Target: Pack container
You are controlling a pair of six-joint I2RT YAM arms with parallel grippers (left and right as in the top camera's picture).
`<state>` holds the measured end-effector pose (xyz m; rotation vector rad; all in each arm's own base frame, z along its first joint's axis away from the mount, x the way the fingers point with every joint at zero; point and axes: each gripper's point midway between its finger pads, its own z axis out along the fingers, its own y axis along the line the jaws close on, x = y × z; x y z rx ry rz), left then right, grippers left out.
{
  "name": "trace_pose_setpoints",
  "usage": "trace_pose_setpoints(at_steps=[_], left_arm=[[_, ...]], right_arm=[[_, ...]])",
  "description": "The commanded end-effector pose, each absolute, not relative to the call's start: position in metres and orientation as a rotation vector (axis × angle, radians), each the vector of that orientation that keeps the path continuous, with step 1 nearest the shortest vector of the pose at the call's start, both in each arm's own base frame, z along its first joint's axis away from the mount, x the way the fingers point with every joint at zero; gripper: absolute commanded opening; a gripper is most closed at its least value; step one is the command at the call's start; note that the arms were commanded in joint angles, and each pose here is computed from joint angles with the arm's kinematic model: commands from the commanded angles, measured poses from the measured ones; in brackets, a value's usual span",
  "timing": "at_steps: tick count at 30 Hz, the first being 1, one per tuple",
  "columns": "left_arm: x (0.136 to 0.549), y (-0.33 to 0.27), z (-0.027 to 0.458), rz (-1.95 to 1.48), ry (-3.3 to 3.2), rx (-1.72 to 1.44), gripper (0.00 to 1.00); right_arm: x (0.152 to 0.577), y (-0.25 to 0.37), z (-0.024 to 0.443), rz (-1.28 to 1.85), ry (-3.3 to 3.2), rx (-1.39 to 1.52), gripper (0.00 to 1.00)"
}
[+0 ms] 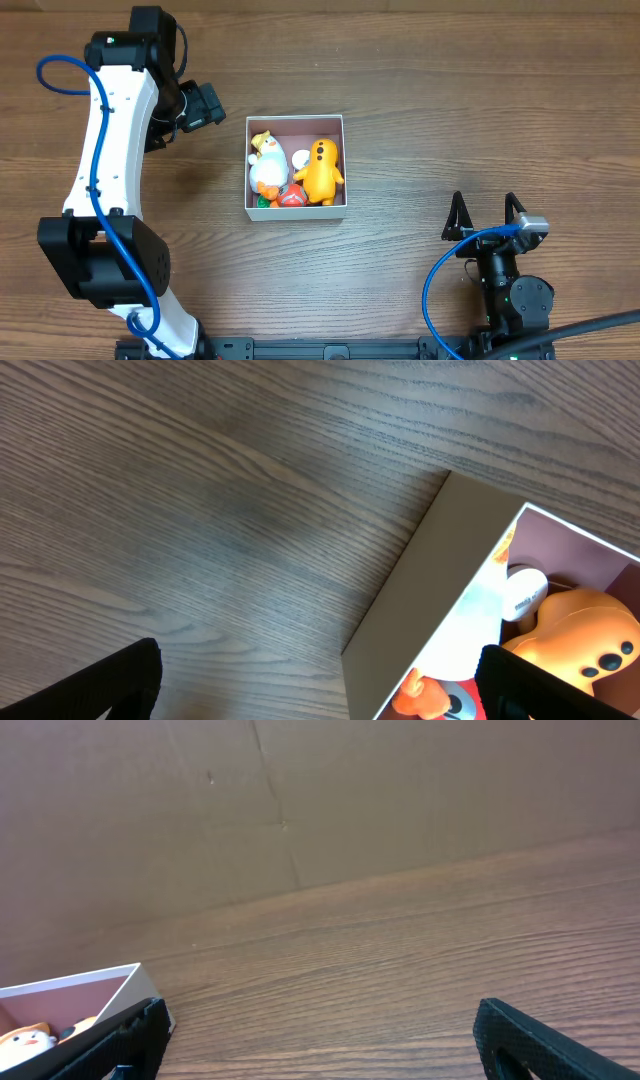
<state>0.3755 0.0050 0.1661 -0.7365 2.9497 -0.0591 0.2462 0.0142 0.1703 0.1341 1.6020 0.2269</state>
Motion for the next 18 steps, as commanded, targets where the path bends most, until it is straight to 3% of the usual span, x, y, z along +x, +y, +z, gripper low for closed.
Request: trace_pose_setpoints(at_steps=[1,10,18], left_arm=[[0.379,0.003,0.177,-0.082,2.913,-0.744,1.00],[0.341,-0.034,0.283,-0.204,2.657,-0.526,1.00],[0.243,-0.048,0.398,-0.370,2.282,-0.337,1.00]], right_arm=[[0.246,0.014,0.170,0.226,1.594,0.129,1.00],[0.246,0.014,0.170,0.226,1.594,0.129,1.00],[0.246,0.014,0.170,0.227,1.594,0.129,1.00]])
